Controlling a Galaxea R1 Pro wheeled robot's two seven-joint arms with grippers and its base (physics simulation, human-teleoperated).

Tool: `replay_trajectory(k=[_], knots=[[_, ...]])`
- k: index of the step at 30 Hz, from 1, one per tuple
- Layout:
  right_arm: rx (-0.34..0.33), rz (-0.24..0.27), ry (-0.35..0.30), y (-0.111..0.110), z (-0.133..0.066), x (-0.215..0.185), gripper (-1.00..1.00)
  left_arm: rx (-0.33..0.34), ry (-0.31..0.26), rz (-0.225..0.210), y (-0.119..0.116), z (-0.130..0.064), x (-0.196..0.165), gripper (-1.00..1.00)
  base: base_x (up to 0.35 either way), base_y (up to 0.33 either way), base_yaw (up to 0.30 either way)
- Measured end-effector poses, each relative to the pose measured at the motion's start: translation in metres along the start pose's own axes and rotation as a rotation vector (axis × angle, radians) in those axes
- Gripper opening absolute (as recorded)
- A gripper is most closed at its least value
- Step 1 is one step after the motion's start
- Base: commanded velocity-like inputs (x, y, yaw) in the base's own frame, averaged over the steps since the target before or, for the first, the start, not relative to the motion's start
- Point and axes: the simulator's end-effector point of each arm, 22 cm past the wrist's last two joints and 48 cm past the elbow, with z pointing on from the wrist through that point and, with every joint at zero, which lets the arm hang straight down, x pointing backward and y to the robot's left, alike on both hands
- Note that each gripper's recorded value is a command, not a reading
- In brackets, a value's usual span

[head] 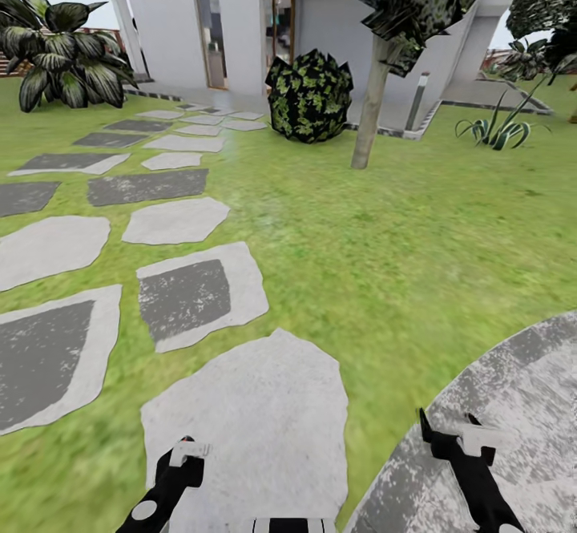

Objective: Pick up the pesticide atomizer in the garden and spray insectifuge to fully cover both potted plants in the garden.

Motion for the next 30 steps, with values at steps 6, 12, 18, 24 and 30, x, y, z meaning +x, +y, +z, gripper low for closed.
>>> replay_trajectory(k=[6,12,18,24,30], knots=[[0.010,0.012,-0.027,-0.003,-0.003,-0.013,1.00,-0.001,-0.035,0.001,0.000,-0.003,-0.020,-1.00,0.000,0.000,-0.251],[0.010,0.019,0.023,-0.003,-0.010,0.010,1.00,0.007,-0.067,0.007,-0.005,-0.007,-0.037,-1.00,0.000,0.000,-0.265],[0.019,0.015,0.050,-0.011,-0.019,0.021,1.00,0.005,-0.087,0.007,-0.003,-0.013,-0.050,-1.00,0.000,0.000,-0.279],[0.020,0.015,0.090,-0.013,-0.026,0.026,1.00,-0.001,-0.090,0.001,0.001,-0.020,-0.063,-1.00,0.000,0.000,-0.297],[0.020,0.016,0.100,-0.013,-0.029,0.017,1.00,0.003,-0.089,0.003,-0.001,-0.028,-0.074,-1.00,0.000,0.000,-0.298]])
